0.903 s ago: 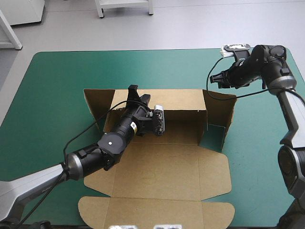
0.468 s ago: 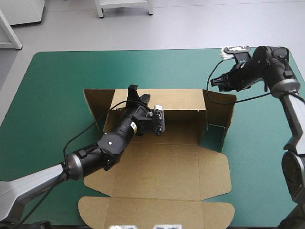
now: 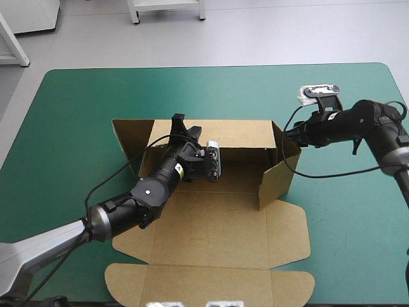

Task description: Fold the box

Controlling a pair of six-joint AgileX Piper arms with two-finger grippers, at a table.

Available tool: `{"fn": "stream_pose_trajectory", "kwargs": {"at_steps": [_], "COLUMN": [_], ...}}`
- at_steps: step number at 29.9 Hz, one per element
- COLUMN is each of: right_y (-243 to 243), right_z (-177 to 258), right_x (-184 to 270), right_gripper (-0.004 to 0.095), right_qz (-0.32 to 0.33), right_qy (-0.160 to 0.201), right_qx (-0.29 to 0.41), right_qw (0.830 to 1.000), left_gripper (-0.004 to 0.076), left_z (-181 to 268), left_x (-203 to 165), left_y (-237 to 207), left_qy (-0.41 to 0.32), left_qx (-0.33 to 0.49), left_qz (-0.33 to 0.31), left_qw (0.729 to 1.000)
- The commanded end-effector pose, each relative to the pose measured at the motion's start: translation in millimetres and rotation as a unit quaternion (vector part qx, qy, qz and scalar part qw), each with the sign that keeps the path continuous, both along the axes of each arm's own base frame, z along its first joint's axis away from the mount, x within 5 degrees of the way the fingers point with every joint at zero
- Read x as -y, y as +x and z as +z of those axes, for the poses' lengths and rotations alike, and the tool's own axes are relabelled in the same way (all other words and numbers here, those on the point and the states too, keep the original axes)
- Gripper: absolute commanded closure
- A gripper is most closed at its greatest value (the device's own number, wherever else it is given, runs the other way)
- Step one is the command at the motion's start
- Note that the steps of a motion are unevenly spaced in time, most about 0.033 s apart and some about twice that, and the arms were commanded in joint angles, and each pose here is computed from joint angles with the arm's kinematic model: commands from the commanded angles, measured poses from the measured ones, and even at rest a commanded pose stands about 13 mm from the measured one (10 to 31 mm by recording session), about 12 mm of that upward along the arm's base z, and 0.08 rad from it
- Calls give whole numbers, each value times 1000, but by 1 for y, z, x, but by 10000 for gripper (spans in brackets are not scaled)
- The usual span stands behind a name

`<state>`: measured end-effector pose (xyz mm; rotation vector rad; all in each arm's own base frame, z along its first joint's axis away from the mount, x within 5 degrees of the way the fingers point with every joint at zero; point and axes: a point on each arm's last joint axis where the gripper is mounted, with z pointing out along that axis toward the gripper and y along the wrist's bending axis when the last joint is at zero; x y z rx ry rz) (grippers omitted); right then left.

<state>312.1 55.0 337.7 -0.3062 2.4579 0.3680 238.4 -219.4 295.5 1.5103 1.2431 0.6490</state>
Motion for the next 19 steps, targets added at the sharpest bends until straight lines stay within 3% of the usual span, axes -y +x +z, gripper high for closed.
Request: {"fn": "stream_pose_trajectory", "kwargs": {"at_steps": [1,7,15,19], "right_y": [-20,-55,-87,-94], "right_z": [23,19,1,-11], "right_x": [-1,-3,0,-3], "right_gripper": [495,495,505,521], "right_qz": [-4,17,27,48], "right_qy": [32,62,56,70], "right_qx": [79,133,208,223], "right_qw": [996,989,976,971], "left_gripper": [733,732,733,732], "left_z": [15,15,13,10], "left_x": [-4,-4,-4,-3], "left_y": [-1,-1,-1,-1], "left_qy": [-28,-28,-26,-23], "left_qx": [14,14,10,8], "left_qz": [21,21,17,17], "left_qw": [999,999,999,1000]}}
